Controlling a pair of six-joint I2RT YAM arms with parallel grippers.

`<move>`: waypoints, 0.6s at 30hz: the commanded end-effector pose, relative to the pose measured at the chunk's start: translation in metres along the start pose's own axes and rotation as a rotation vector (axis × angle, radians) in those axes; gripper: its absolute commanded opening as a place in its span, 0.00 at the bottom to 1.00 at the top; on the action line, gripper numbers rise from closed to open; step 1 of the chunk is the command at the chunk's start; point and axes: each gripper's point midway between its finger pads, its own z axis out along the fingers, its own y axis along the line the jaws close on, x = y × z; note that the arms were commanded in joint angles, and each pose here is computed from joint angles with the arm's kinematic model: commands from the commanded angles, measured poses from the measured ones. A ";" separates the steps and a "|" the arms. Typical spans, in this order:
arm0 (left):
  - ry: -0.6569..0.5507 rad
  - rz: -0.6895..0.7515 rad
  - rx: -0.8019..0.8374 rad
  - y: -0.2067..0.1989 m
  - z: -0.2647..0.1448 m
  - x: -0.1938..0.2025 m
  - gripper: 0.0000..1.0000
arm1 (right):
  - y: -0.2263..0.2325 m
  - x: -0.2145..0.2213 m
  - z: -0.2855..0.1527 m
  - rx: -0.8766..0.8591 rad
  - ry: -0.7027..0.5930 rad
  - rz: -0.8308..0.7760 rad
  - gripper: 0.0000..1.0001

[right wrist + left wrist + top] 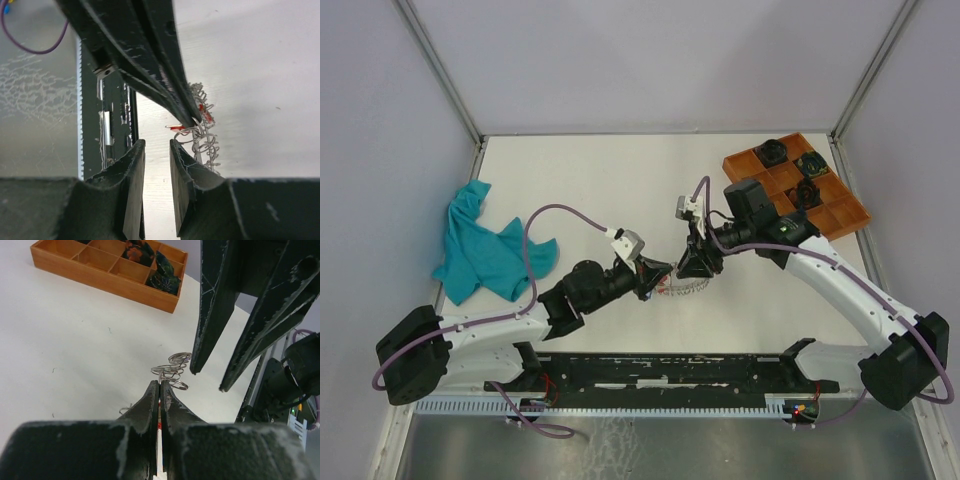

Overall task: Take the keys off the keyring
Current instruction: Remove the key from the keyring.

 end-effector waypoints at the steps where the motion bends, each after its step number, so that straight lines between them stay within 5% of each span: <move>1: -0.116 -0.083 -0.047 -0.002 0.007 -0.047 0.03 | -0.023 -0.022 0.001 0.131 -0.069 0.087 0.34; 18: -0.098 -0.126 -0.109 0.004 0.011 -0.051 0.03 | -0.025 -0.016 0.014 0.123 -0.044 0.150 0.27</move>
